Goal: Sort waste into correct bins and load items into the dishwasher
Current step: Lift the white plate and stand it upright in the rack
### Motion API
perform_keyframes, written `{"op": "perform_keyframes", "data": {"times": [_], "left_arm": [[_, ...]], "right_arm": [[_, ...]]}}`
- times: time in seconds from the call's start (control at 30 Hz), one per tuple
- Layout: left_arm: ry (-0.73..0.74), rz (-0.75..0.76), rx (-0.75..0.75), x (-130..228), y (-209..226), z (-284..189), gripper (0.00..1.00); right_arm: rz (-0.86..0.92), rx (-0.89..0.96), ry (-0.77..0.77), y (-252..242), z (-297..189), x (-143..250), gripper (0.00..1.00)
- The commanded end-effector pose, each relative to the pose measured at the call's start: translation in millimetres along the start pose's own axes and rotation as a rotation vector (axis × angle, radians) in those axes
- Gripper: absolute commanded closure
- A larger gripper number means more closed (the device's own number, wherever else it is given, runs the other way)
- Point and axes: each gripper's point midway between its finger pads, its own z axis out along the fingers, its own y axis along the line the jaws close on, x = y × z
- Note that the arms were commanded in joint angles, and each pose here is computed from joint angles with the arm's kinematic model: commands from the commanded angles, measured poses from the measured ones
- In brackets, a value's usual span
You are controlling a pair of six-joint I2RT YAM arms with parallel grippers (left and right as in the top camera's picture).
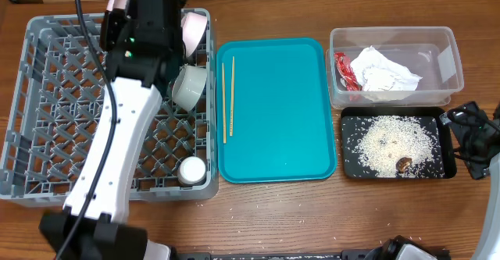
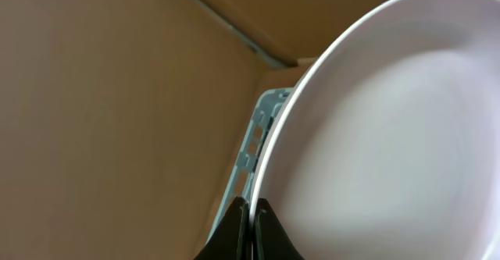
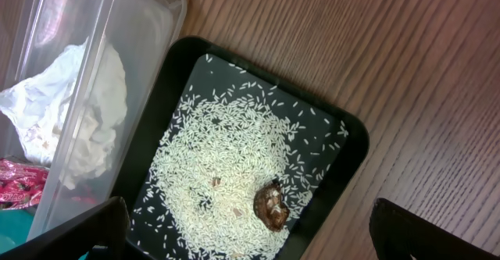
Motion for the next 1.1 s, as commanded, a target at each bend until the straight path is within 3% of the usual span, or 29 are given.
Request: {"op": "perform_keyframes", "data": {"times": [0.0,0.33,0.53,0.9,1.0,1.07], "left_arm": [[0.032,0.036,-0.043,3.3,-10.0,19.4,0.96],[0.109,0.081,-0.134,20.1,-33.7,65.3,0.96],[0.115,0.076,-0.126,22.1,-34.0,69.7,0.96],[0.195,0.034,0.064,51.8,-83.0,78.7,0.96],[0.199,0.020,0.167,53.6,-102.9,78.5,0.49],[0.194,0.011,0.245,52.4,-116.2,75.7,0.38]], "right_arm": [[-0.003,-0.010,-0.015,2.1,-3.1,-4.4,0.00],[-0.003,-0.010,-0.015,2.0,-3.1,-4.4,0.00],[-0.003,-0.010,-0.015,2.1,-3.1,-4.4,0.00],[-0.003,-0.010,-0.015,2.0,-3.1,-4.4,0.00],[-0.003,-0.010,-0.015,2.1,-3.1,-4.4,0.00],[-0.003,-0.010,-0.015,2.0,-3.1,-4.4,0.00]]}}
